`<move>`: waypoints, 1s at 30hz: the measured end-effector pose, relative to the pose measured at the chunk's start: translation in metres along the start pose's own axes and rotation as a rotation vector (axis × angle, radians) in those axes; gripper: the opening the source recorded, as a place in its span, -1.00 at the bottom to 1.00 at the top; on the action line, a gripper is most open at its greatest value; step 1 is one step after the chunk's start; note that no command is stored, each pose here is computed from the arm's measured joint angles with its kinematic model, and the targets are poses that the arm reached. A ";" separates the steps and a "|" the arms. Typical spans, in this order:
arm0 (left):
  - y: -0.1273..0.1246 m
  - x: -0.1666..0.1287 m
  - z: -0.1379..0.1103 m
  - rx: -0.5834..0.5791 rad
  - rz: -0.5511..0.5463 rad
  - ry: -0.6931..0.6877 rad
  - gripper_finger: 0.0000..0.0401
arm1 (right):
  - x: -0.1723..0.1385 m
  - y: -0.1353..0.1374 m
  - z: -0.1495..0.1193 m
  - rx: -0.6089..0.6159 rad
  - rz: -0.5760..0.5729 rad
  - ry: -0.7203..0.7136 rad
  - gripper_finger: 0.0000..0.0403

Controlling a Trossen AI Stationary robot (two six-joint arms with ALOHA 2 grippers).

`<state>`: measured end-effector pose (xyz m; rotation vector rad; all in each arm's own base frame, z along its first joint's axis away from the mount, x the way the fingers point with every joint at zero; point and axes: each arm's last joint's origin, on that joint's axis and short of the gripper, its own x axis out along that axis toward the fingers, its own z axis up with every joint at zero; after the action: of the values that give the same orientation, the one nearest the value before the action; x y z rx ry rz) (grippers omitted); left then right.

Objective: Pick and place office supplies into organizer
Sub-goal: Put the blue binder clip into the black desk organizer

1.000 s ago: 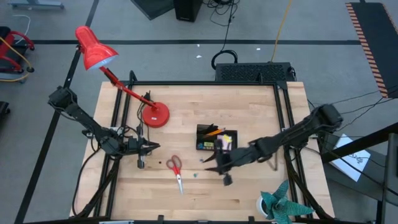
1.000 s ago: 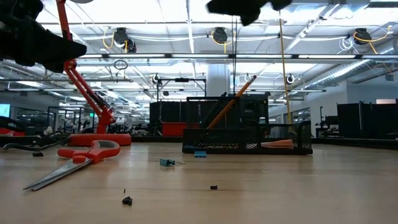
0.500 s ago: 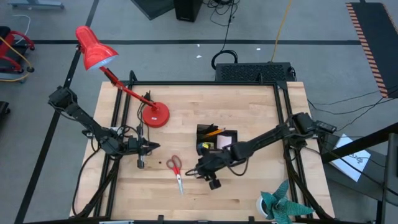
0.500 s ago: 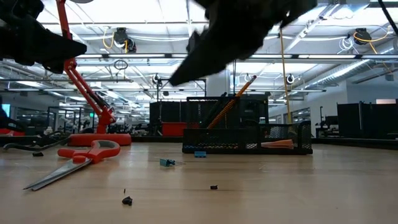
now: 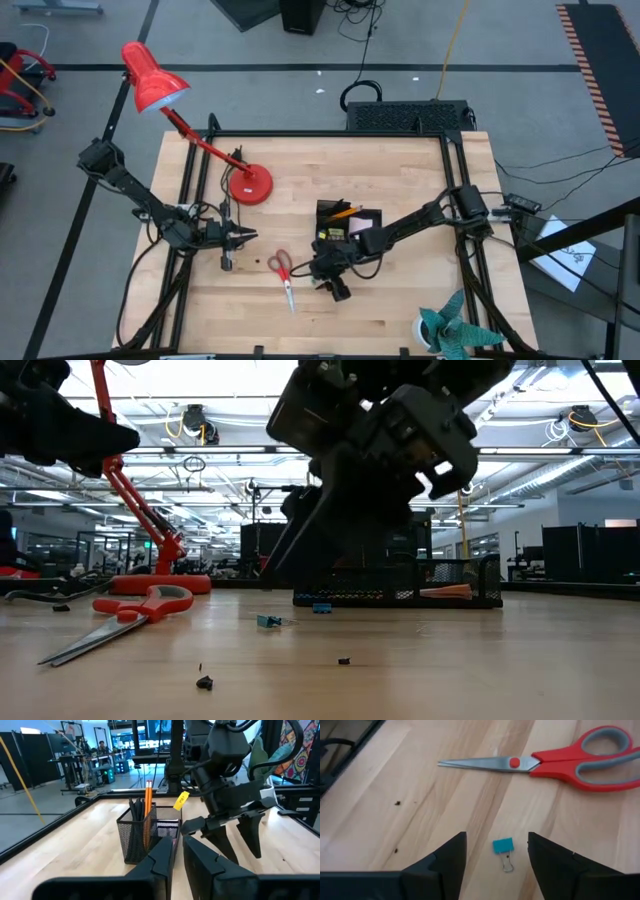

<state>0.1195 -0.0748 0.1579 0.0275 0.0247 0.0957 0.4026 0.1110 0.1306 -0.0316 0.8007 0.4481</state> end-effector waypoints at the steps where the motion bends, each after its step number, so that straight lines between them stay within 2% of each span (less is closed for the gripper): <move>1: 0.000 0.000 0.000 0.002 0.000 0.002 -0.77 | 0.000 -0.001 -0.001 0.000 -0.002 0.004 0.02; 9: 0.000 0.000 0.000 0.046 0.000 0.003 -0.79 | 0.000 -0.004 0.000 -0.043 -0.009 -0.007 0.02; 20: 0.000 0.000 -0.002 0.061 0.000 0.017 -0.77 | 0.025 -0.011 -0.017 -0.057 -0.036 0.017 0.01; 30: 0.000 0.000 -0.004 0.072 0.000 0.030 -0.77 | 0.026 -0.011 -0.023 -0.066 -0.037 0.073 -0.11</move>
<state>0.1194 -0.0746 0.1542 0.0979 0.0578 0.0956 0.4070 0.1063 0.0949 -0.1247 0.8553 0.4406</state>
